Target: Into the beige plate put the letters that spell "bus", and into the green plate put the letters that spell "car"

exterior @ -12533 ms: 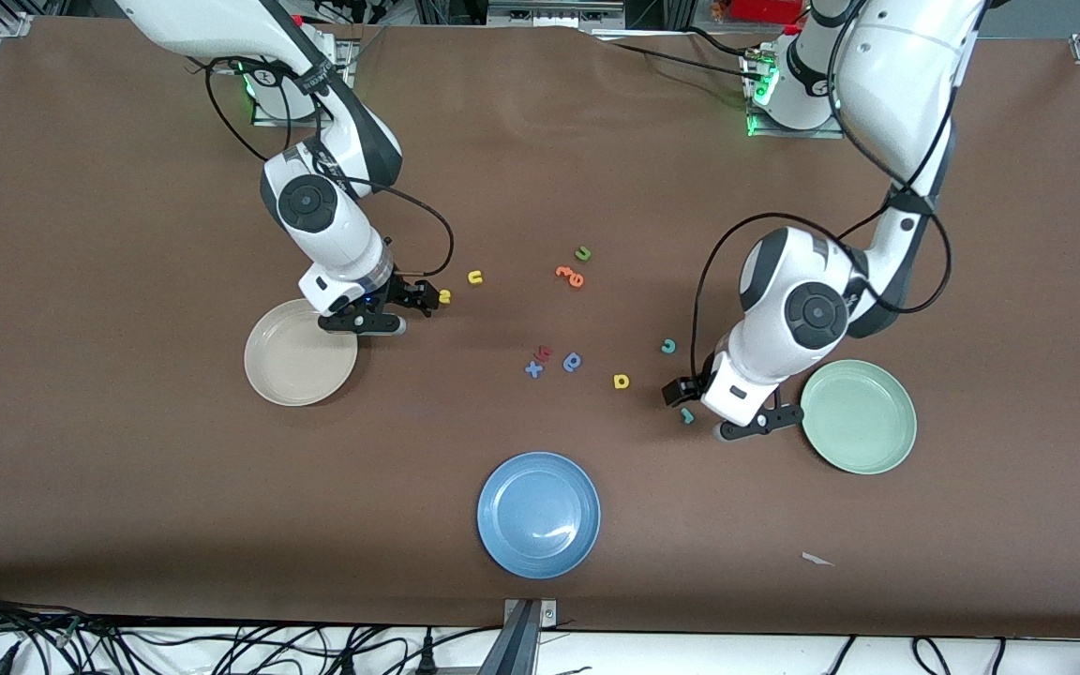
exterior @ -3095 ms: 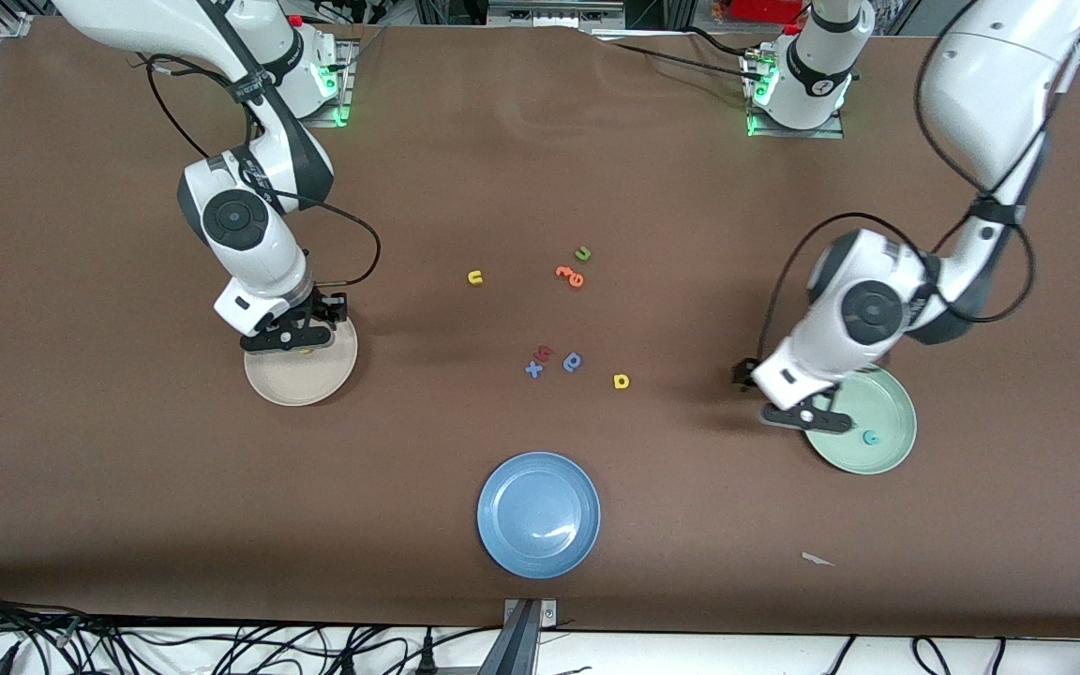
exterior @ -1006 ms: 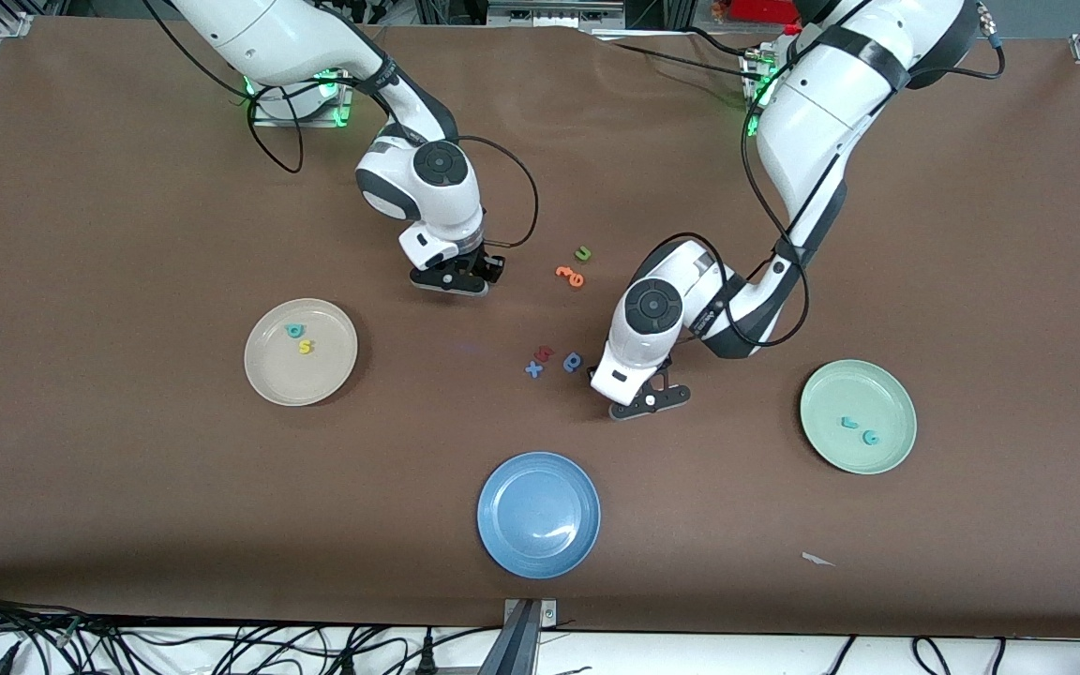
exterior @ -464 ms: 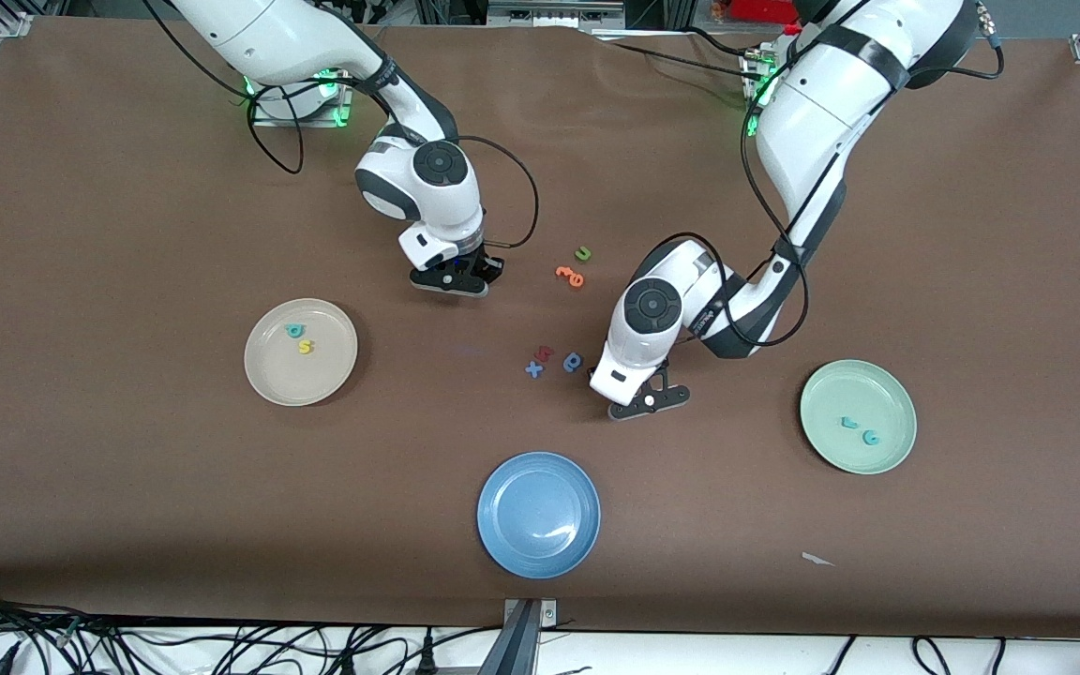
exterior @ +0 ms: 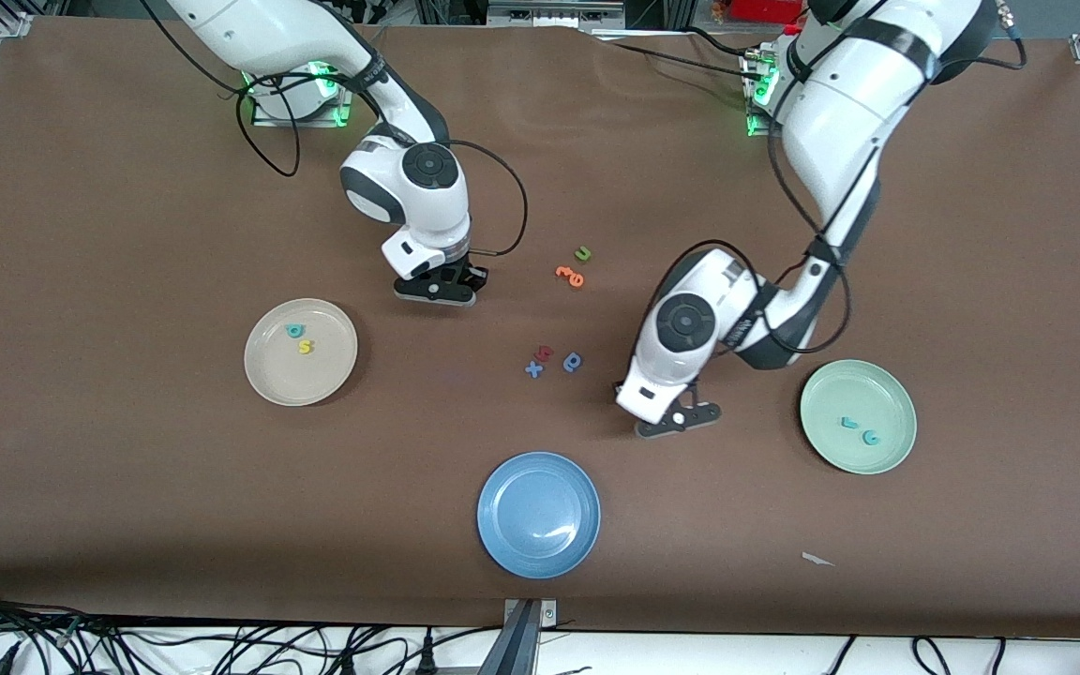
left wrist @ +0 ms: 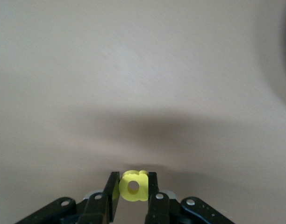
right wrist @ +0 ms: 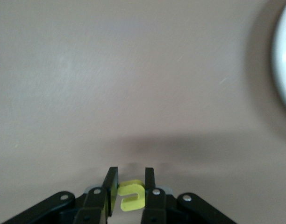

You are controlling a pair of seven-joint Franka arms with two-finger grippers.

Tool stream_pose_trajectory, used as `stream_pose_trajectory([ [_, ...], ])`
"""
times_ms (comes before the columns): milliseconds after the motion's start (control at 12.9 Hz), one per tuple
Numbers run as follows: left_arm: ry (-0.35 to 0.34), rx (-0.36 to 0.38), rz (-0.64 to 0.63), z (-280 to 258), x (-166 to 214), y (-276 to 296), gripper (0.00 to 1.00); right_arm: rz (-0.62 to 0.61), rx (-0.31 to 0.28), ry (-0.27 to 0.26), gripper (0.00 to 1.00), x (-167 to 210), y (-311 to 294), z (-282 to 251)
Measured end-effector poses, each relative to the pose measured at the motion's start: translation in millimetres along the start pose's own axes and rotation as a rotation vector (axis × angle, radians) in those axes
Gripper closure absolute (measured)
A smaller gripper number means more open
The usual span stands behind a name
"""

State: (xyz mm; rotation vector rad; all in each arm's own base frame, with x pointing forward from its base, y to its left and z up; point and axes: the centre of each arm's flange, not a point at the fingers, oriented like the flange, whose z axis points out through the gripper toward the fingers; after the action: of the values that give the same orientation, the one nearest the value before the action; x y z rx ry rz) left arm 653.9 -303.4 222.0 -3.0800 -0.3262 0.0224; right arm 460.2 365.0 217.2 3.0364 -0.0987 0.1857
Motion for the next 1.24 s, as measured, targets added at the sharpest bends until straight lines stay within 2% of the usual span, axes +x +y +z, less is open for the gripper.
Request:
stream_pose_trajectory([
  [232, -0.029, 0.022, 0.117, -31, 49, -85, 0.72, -0.112, -0.036, -0.029, 0.73, 37, 45, -37],
  [387, -0.038, 0.022, 0.196, -33, 76, -140, 0.72, -0.183, -0.063, -0.040, 0.73, 64, 87, -49],
  [774, -0.078, 0.014, 0.411, -15, 110, -258, 0.72, -0.266, -0.073, -0.093, 0.73, 103, 177, -26],
  [851, -0.083, 0.010, 0.444, -13, 115, -278, 0.65, -0.264, -0.064, -0.098, 0.73, 106, 185, -18],
  [1006, -0.081, 0.004, 0.477, -14, 120, -299, 0.44, -0.256, -0.048, -0.105, 0.68, 106, 188, -7],
  [1083, -0.074, 0.003, 0.482, -18, 121, -298, 0.34, -0.242, -0.033, -0.114, 0.59, 105, 186, -6],
  [1238, -0.066, 0.002, 0.492, -29, 119, -291, 0.14, -0.194, 0.010, -0.130, 0.55, 106, 183, -10],
])
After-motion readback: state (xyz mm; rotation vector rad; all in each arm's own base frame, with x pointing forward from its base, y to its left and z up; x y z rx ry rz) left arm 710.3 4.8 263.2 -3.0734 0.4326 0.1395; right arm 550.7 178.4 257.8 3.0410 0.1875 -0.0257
